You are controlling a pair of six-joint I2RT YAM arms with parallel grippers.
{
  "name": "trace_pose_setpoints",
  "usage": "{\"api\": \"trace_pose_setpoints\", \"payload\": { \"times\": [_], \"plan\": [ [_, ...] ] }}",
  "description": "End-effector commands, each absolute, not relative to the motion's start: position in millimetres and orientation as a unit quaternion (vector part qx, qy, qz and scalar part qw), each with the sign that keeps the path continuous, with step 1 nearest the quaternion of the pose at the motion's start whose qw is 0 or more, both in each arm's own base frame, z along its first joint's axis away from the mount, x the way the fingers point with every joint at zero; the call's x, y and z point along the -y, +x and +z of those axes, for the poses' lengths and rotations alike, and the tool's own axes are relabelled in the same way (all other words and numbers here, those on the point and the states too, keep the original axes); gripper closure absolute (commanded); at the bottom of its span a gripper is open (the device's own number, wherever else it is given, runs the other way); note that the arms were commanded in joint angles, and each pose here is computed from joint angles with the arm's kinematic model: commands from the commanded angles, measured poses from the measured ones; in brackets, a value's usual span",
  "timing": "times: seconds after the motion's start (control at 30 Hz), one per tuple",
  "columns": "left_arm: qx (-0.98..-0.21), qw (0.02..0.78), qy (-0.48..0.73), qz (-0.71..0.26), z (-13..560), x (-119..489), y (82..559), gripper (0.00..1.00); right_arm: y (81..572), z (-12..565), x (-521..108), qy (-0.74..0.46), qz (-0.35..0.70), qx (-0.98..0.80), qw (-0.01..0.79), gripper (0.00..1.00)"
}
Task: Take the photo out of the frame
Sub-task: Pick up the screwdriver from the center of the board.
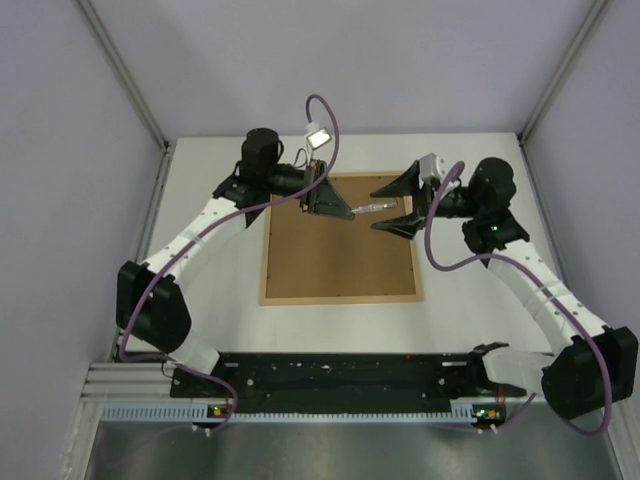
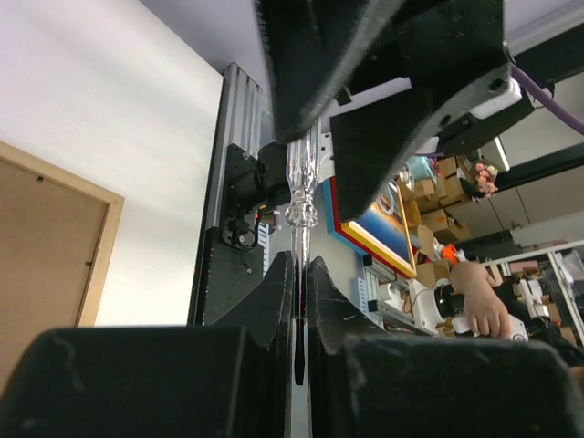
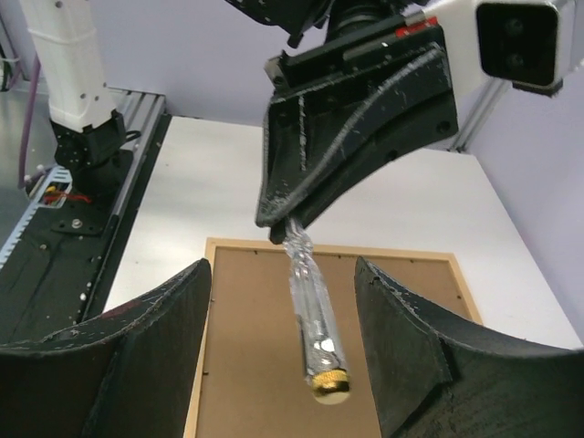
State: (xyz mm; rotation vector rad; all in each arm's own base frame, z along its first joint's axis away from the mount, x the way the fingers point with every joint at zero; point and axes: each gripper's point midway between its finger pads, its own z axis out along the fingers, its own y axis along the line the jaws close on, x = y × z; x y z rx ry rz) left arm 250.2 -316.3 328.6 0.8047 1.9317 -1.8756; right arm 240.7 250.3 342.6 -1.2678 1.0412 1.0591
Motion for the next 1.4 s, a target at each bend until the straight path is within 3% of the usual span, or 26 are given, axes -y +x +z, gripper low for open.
{"api": "trace_pose_setpoints", "payload": {
  "times": [0.0, 0.2, 0.5, 1.37],
  "plan": [
    [-0.622, 0.197, 0.350, -0.672, 363.0, 310.5, 226.8, 1.00, 257.2, 347.8, -249.5, -0.535, 0.421, -0.436, 0.588, 0.36],
    [-0.622, 0.195, 0.350, -0.673, 360.5, 310.7, 226.0, 1.00, 263.8, 343.3, -246.9, -0.547, 0.389, -0.439, 0.597, 0.36],
    [-0.628, 0.193, 0.343, -0.672, 355.7, 313.5, 230.9, 1.00, 233.2, 352.1, -252.7, -0.546, 0.473, -0.404, 0.561, 0.40],
    [-0.620, 0.180, 0.350, -0.678, 355.5, 317.0, 227.1, 1.00, 222.0, 364.0, -263.4, -0.503, 0.532, -0.383, 0.563, 0.50]
  ]
}}
